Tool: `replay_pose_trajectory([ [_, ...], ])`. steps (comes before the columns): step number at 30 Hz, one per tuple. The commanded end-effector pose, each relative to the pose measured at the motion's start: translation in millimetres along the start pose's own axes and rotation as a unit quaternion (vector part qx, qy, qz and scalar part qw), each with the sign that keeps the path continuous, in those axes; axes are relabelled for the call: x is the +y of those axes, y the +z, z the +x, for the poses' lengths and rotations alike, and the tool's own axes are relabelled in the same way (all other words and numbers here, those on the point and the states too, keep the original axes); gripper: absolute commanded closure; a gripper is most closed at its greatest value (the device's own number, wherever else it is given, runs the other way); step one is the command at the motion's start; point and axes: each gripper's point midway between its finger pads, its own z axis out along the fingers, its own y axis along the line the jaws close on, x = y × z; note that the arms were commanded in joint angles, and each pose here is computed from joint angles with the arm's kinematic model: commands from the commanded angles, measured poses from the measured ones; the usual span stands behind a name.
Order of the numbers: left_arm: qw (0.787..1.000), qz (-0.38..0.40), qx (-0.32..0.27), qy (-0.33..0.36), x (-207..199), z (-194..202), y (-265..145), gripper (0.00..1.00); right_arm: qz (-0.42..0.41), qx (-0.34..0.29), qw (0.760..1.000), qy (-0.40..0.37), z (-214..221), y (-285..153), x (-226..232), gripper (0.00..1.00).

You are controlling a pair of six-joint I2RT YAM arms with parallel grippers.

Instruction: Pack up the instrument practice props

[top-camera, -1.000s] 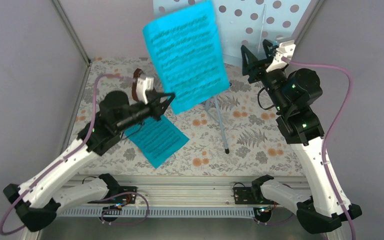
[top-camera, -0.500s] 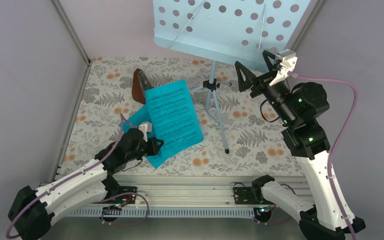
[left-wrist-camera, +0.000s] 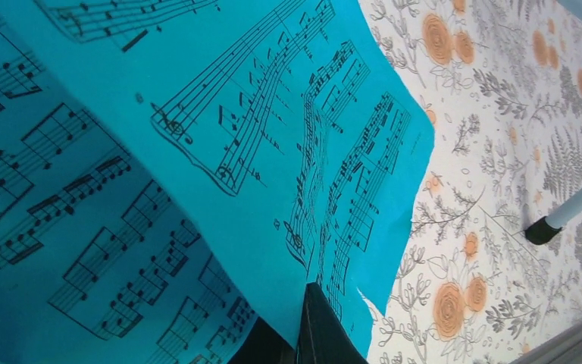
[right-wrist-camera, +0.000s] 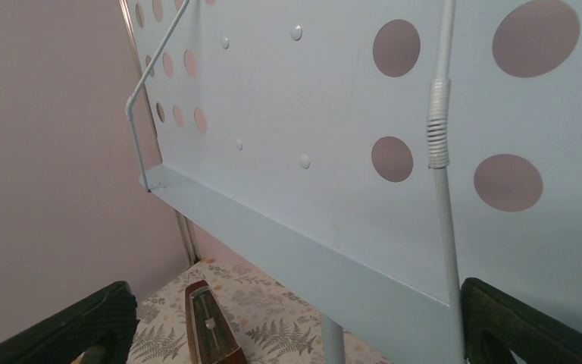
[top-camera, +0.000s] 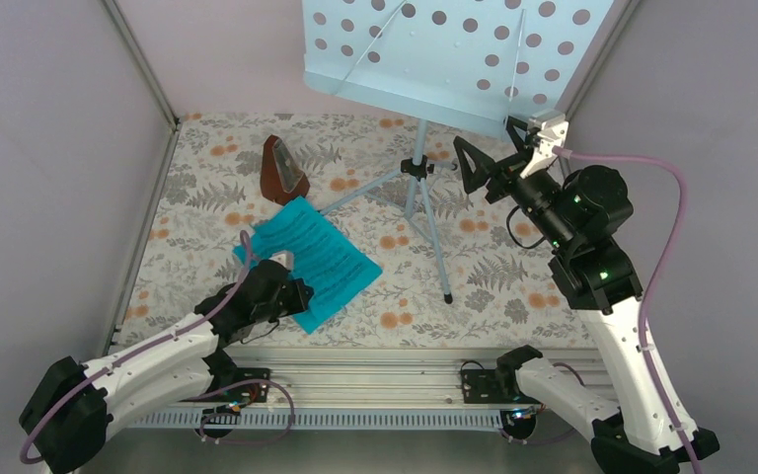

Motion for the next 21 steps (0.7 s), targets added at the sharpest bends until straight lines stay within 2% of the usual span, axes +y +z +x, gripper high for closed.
replay_pose_trajectory([
  [1,0.999,-0.030,-0.008,-0.006,14,-1,0,0.98,-0.005,0.007,1.000,0.011,6,-2,1,0.00],
  [3,0.999,-0.038,-0.011,-0.006,15,-3,-2,0.96,-0.006,0.008,1.000,0.012,8,-1,1,0.00],
  [5,0.999,-0.045,-0.013,-0.002,15,-5,-3,0.84,-0.004,0.009,1.000,0.015,8,-2,0,0.00],
  [6,0.999,-0.047,-0.015,0.003,14,-7,-5,0.71,-0.002,0.010,1.000,0.015,9,-2,-1,0.00],
  [8,0.998,-0.050,-0.021,0.012,8,-14,-10,0.35,0.010,0.008,1.000,0.018,9,-3,-5,0.00],
  [9,0.998,-0.053,-0.025,0.019,4,-19,-15,0.22,0.017,0.006,1.000,0.021,9,-4,-7,0.00],
  [11,0.997,-0.062,-0.040,0.031,-5,-33,-28,0.07,0.027,0.002,0.999,0.023,9,-8,-10,0.00],
  [13,0.995,-0.066,-0.068,0.045,-19,-53,-45,0.00,0.029,-0.003,0.999,0.023,10,-13,-10,0.00],
  [18,0.982,-0.065,-0.157,0.087,-60,-109,-100,0.00,0.027,-0.017,0.999,0.030,21,-31,-9,0.00],
  [21,0.968,-0.051,-0.192,0.150,-90,-135,-123,0.00,0.032,-0.010,0.998,0.048,45,-41,-12,0.00],
])
